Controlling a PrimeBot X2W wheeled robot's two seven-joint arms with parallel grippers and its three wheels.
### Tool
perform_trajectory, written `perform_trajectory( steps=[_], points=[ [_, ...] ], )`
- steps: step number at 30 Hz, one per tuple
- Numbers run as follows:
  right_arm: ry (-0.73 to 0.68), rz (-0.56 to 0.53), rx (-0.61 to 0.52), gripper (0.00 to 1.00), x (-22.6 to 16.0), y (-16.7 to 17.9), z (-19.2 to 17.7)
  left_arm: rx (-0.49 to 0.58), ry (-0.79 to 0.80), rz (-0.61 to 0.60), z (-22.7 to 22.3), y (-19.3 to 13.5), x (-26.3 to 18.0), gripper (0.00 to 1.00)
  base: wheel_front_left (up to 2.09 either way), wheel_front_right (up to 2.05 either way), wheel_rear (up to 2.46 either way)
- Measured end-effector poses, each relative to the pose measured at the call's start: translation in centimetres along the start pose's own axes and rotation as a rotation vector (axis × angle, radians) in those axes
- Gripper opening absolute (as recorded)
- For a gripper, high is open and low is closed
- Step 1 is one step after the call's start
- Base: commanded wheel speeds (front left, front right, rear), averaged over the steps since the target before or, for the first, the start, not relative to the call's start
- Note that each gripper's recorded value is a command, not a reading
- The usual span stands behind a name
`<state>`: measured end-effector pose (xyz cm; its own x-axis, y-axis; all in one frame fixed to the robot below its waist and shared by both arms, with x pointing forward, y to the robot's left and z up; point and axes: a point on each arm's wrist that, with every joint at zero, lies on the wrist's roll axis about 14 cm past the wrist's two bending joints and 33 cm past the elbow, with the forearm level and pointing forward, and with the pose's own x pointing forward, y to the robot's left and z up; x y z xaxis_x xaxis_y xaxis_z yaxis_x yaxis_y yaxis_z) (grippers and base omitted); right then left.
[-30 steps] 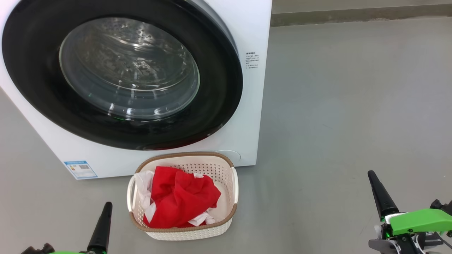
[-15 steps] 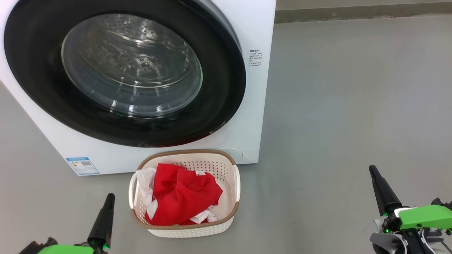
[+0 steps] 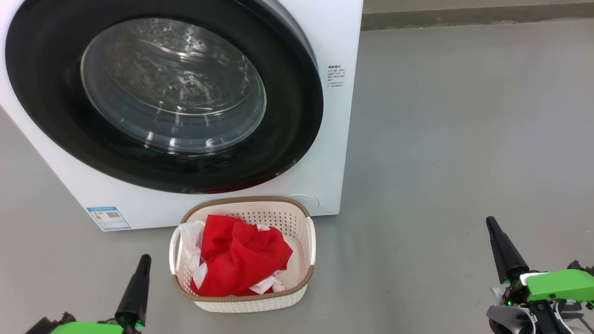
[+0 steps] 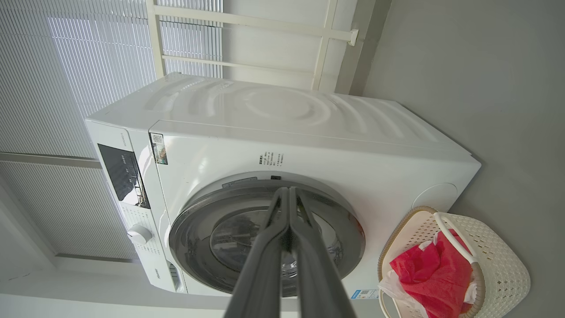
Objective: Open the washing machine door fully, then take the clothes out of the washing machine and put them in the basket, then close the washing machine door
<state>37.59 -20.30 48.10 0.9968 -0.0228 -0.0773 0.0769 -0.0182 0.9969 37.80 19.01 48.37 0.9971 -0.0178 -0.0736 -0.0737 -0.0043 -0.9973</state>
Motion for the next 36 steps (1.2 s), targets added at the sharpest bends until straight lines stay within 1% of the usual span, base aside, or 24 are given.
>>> perform_trajectory(
  steps=[36],
  points=[
    [-0.001, 0.000, 0.000, 0.00, 0.00, 0.01, 0.04, 0.000, 0.000, 0.000, -0.01, 0.00, 0.00, 0.00, 0.00, 0.00, 0.00]
  ],
)
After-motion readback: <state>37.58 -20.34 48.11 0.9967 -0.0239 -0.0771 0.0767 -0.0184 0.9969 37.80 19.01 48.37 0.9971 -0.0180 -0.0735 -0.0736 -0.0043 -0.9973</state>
